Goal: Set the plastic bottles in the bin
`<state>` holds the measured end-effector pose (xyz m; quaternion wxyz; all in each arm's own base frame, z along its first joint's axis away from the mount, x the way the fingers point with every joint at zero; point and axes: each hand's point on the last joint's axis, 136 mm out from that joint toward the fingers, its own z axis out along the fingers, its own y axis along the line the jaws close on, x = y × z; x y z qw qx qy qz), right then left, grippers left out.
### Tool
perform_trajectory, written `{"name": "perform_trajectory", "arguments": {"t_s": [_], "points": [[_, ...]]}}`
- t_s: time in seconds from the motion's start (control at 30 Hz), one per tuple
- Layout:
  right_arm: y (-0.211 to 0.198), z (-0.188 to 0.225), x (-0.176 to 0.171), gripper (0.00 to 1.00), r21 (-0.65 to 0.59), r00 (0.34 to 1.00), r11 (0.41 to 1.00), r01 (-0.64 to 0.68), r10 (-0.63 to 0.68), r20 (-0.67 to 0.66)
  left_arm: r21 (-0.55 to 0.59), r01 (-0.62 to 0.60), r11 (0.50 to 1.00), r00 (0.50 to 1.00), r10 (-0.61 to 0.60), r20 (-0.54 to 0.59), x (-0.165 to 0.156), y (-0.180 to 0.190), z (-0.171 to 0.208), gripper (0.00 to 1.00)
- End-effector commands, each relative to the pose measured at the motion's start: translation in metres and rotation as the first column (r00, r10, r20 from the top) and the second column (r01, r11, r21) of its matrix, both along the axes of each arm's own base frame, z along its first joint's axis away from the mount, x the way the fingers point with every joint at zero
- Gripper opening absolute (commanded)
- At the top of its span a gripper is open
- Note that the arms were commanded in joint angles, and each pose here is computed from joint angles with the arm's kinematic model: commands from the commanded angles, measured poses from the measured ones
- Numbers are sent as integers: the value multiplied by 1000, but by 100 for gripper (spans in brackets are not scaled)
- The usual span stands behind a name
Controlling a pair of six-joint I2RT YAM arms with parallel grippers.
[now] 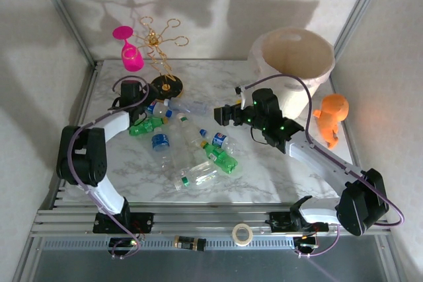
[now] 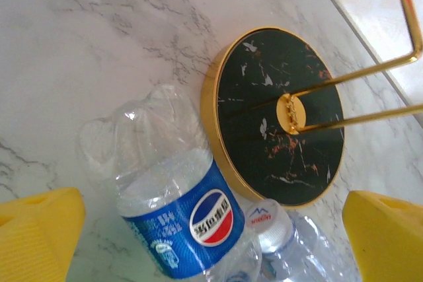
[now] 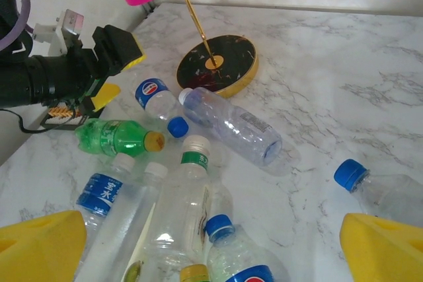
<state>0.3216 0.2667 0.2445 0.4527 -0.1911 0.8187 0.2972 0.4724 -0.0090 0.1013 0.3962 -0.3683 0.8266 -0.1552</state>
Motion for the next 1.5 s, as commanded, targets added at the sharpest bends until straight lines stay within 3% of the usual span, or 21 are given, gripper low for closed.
{"name": "perform_trajectory", "arguments": {"t_s": [0.0, 0.6, 0.87, 1.1, 1.47], "points": [[-1, 1, -1, 99, 3, 1000, 1000, 19, -19, 17, -12, -79, 997, 997, 79, -14, 9, 11, -7, 100], [-12, 4, -5, 99, -12, 998, 999, 50, -50, 31, -22, -115, 993, 988, 112, -107, 26, 12, -62, 95], [-15, 6, -6, 99, -12, 998, 998, 60, -59, 35, -15, -124, 992, 988, 122, -93, 24, 14, -64, 73], [-13, 7, -6, 99, -10, 998, 999, 50, -49, 37, 2, -148, 989, 989, 148, -28, 21, 21, -37, 65], [0, 9, -3, 99, 8, 999, 1000, 3, -4, 34, -1, -164, 986, 971, 162, 176, -10, 27, 51, 56]]}}
